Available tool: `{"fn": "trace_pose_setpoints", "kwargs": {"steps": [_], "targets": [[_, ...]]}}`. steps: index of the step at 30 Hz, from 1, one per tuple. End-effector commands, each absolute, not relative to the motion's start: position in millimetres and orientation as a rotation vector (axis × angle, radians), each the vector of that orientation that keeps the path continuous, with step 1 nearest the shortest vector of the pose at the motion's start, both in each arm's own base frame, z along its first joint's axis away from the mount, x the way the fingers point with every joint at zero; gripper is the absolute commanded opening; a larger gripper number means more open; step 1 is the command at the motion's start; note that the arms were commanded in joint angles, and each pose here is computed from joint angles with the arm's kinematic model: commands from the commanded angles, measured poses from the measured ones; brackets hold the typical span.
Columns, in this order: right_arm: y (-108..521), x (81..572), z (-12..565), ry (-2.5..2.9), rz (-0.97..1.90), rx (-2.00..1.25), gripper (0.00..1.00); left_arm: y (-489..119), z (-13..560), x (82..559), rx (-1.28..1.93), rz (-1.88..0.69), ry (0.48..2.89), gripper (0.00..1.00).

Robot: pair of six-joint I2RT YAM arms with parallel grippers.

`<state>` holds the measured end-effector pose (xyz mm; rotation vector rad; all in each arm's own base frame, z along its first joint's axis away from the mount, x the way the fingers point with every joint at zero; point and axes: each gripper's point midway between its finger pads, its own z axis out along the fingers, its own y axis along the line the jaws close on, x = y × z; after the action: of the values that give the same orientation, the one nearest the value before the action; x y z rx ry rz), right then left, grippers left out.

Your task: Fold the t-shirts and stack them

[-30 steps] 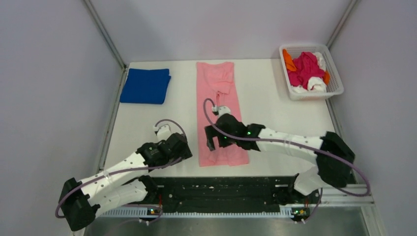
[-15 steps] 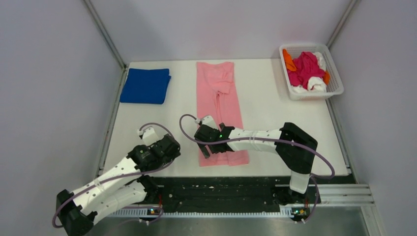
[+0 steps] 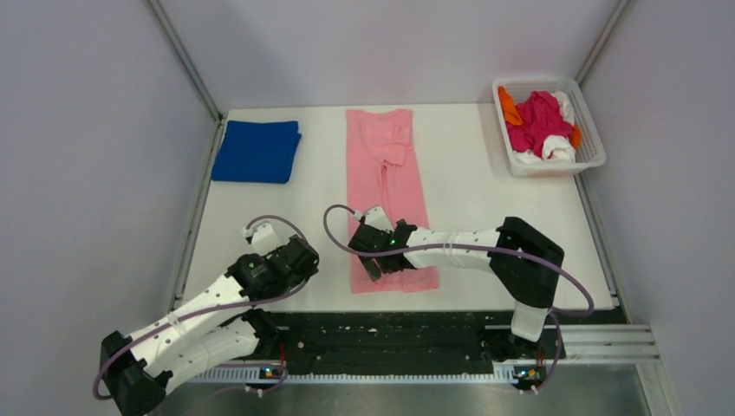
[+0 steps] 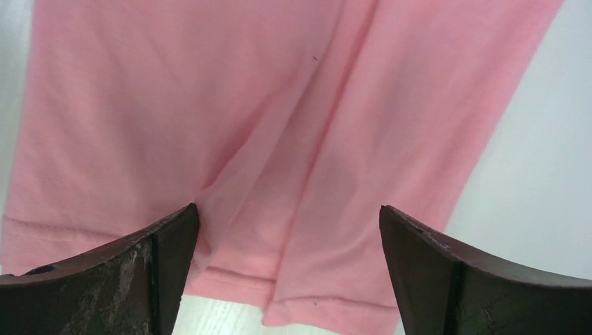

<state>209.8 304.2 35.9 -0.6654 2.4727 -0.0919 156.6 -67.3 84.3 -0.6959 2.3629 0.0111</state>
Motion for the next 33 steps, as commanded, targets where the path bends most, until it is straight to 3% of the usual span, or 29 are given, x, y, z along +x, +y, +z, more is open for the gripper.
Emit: {"fn": "trace_pose_setpoints", "kwargs": {"steps": [1,12,17,20,25,30,33], "targets": [[282.8,208.0,65.6,2.427,-0.123,-0.577,0.99,-68.6,100.7,166.9,-0.721,-0.023,2.299,0.99],[252.4,193.4,89.6,2.423,-0.029,-0.377,0.99,-84.7,100.0,169.8,-0.625,-0.088,2.348,0.99],[235.1,185.7,87.8,2.457,0.134,-0.202,0.99,-163.8,93.4,170.3,-0.307,-0.502,2.471,0.99],[233.2,181.7,84.7,2.479,0.392,-0.078,0.98,-198.1,89.6,162.1,-0.145,-0.68,2.533,0.99],[223.3,168.2,82.8,2.465,0.745,0.076,0.87,-222.0,70.3,152.0,-0.055,-0.747,2.667,0.83],[206.7,155.9,68.7,2.496,0.757,0.109,0.67,-227.2,42.5,144.9,-0.047,-0.719,2.777,0.66],[201.6,152.3,56.4,2.53,0.723,0.114,0.62,-225.3,32.7,143.2,-0.057,-0.692,2.804,0.57]]}}
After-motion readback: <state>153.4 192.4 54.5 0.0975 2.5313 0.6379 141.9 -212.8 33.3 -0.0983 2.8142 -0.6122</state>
